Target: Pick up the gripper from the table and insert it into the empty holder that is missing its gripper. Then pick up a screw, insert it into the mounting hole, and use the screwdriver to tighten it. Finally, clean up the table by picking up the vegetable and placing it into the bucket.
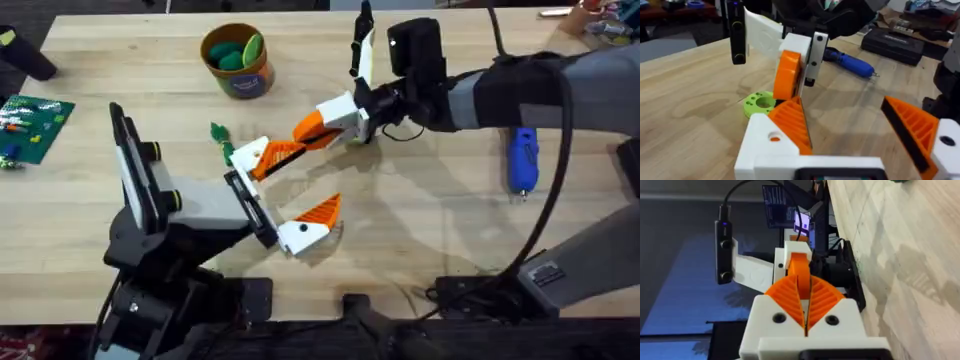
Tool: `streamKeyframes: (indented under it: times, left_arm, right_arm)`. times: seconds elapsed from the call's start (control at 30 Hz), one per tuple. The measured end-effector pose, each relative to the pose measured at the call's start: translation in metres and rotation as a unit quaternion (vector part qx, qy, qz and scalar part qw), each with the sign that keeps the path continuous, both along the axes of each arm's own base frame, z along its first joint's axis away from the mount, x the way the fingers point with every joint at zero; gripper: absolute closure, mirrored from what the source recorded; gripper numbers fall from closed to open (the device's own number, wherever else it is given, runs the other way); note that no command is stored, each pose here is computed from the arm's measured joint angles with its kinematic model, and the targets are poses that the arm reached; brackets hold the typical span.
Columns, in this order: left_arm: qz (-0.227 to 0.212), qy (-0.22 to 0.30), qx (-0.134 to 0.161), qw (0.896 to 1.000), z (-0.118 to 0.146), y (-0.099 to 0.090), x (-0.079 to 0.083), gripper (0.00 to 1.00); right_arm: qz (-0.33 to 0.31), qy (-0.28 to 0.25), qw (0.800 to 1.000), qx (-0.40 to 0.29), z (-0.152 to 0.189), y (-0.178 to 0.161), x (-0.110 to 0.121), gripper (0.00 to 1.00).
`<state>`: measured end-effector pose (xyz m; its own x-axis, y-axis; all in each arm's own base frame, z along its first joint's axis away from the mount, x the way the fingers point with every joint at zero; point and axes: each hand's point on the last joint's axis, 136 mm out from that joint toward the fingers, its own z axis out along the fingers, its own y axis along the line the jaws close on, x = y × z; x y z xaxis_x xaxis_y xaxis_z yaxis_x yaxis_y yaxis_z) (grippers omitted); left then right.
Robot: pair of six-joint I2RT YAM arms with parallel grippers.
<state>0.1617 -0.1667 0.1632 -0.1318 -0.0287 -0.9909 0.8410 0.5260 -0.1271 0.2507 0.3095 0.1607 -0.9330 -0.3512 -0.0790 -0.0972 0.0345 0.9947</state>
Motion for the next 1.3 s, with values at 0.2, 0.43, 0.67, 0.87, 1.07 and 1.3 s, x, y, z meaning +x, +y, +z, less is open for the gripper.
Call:
streamKeyframes:
  times: [0.2, 0.43, 0.67, 0.87, 1.07, 1.3]
  left_arm:
    - [0.001, -0.001, 0.000, 1.000, 0.000, 0.000, 0.000, 0.014]
    - [-0.018, -0.003, 0.000, 1.000, 0.000, -0.004, -0.005, 0.015]
    - [-0.019, -0.004, 0.001, 1.000, 0.001, -0.004, -0.006, 0.015]
    - [-0.019, -0.004, 0.001, 1.000, 0.000, -0.004, -0.006, 0.015]
    - [-0.019, -0.004, 0.001, 1.000, 0.001, -0.004, -0.006, 0.015]
    - [-0.019, -0.004, 0.001, 1.000, 0.000, -0.004, -0.006, 0.014]
  right_arm:
    - [0.000, 0.011, 1.000, -0.006, 0.000, 0.002, -0.001, 0.808]
    - [0.005, 0.015, 1.000, -0.011, -0.002, 0.007, -0.006, 0.393]
    - [0.002, 0.017, 1.000, -0.006, 0.000, 0.001, -0.002, 0.262]
    - [0.013, 0.019, 1.000, 0.002, 0.002, -0.001, -0.006, 0.241]
    - [0.031, 0.024, 0.999, 0.013, 0.002, -0.005, -0.015, 0.289]
    - [0.041, 0.032, 0.998, 0.017, -0.003, -0.008, -0.023, 0.304]
